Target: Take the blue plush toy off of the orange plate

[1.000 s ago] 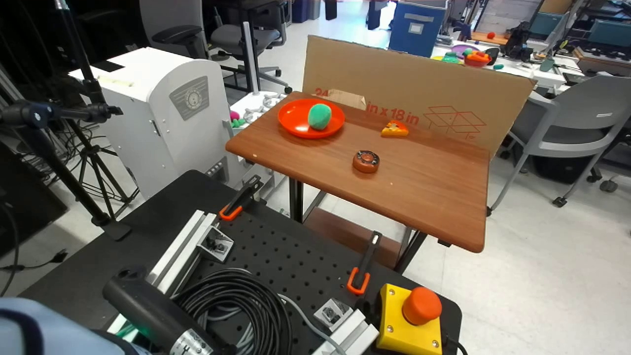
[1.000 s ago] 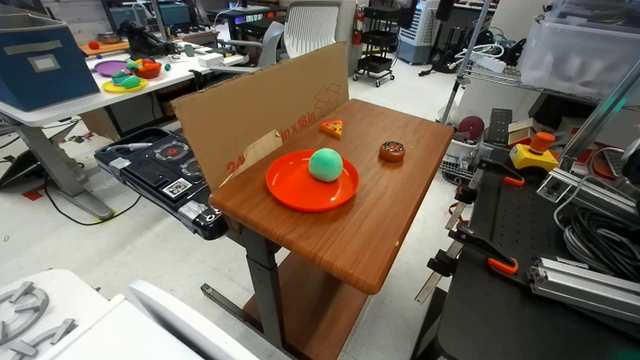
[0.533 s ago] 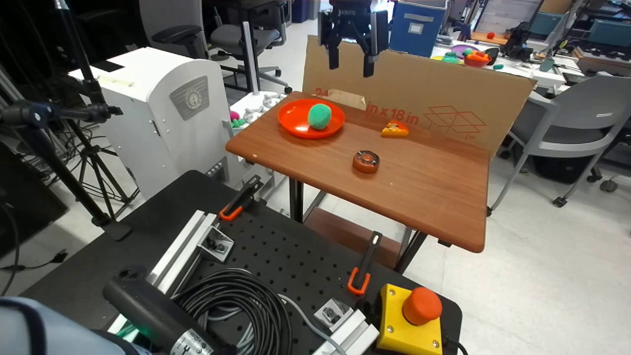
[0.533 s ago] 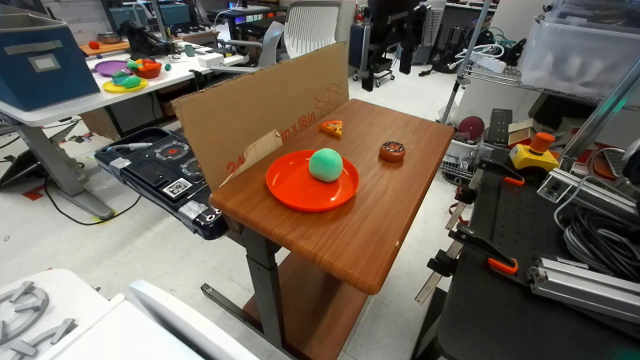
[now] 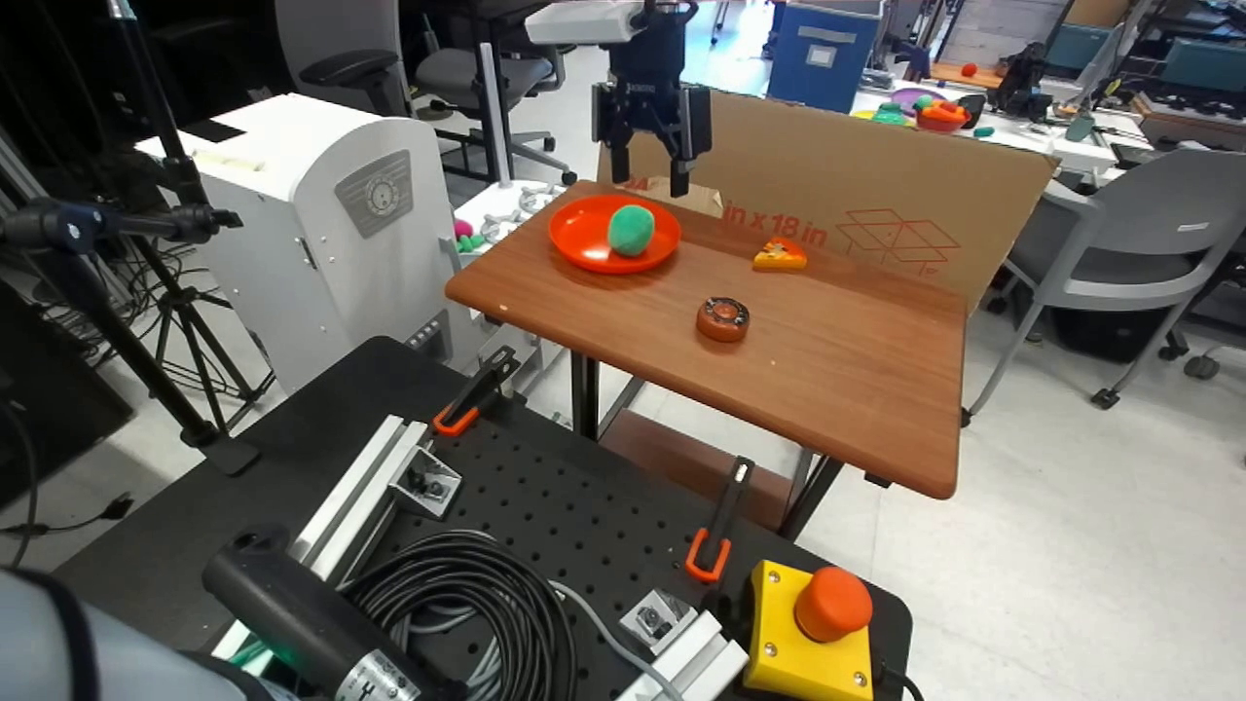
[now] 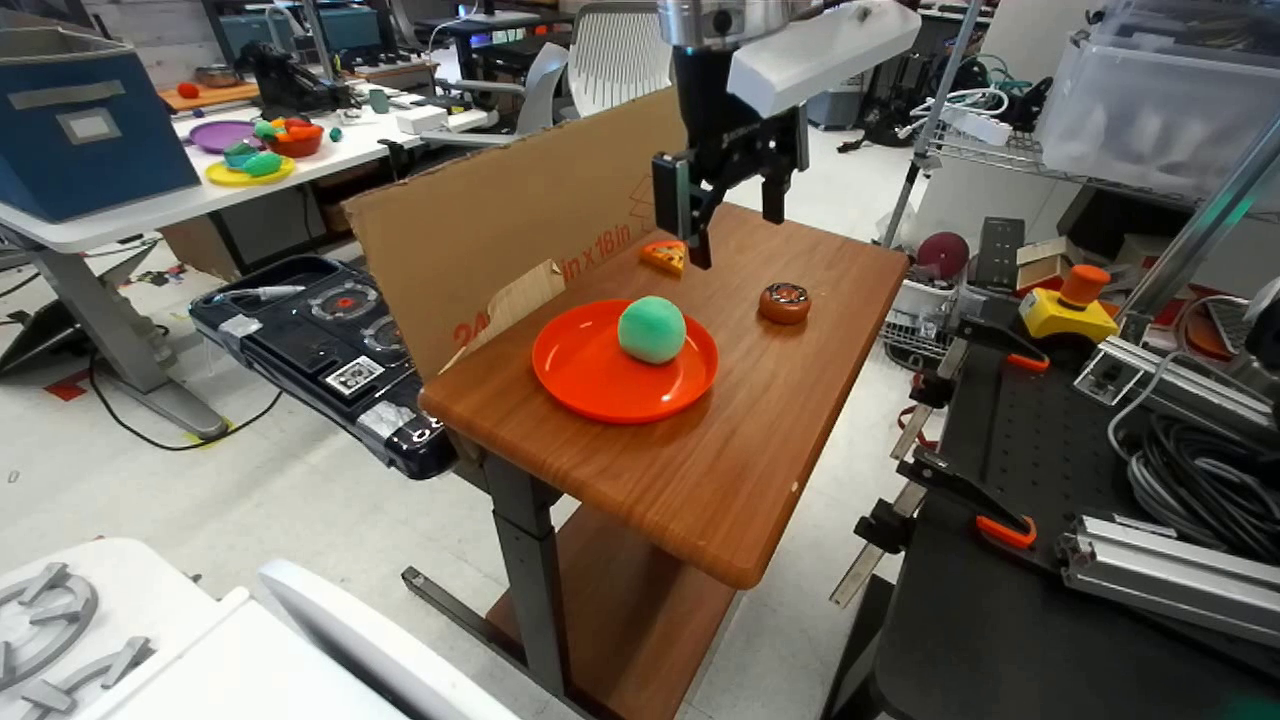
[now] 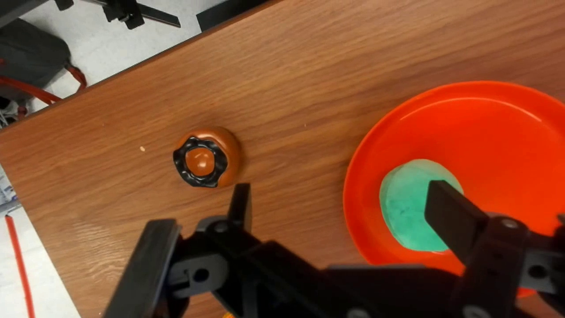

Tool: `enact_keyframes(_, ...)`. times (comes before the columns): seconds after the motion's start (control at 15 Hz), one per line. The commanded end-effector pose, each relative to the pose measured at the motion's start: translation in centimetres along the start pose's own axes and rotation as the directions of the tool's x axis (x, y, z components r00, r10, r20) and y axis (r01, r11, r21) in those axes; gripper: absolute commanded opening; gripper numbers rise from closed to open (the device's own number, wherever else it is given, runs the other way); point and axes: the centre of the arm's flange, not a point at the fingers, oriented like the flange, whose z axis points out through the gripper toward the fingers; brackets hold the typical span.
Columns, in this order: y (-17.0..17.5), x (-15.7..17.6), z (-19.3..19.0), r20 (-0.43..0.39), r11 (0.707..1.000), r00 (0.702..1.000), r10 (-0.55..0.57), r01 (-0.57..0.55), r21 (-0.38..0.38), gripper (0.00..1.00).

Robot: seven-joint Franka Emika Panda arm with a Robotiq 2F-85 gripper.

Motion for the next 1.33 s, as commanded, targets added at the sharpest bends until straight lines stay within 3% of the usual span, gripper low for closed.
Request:
enact_keyframes(0.0,-2.5,2.6,0.0,0.063,1.000,0.998,0.023,-0.022,-0.008,1.00)
enact_keyframes(0.47,-5.7,5.5,1.2,0.106,0.999,0.993,0.051,-0.049,-0.018,1.00)
enact_keyframes(0.93,-6.4,7.9,5.2,0.068,0.993,0.991,0.115,-0.115,-0.002,1.00)
enact_keyframes(1.27,-6.8,7.2,7.6,0.119,0.994,0.986,0.113,-0.113,-0.014,1.00)
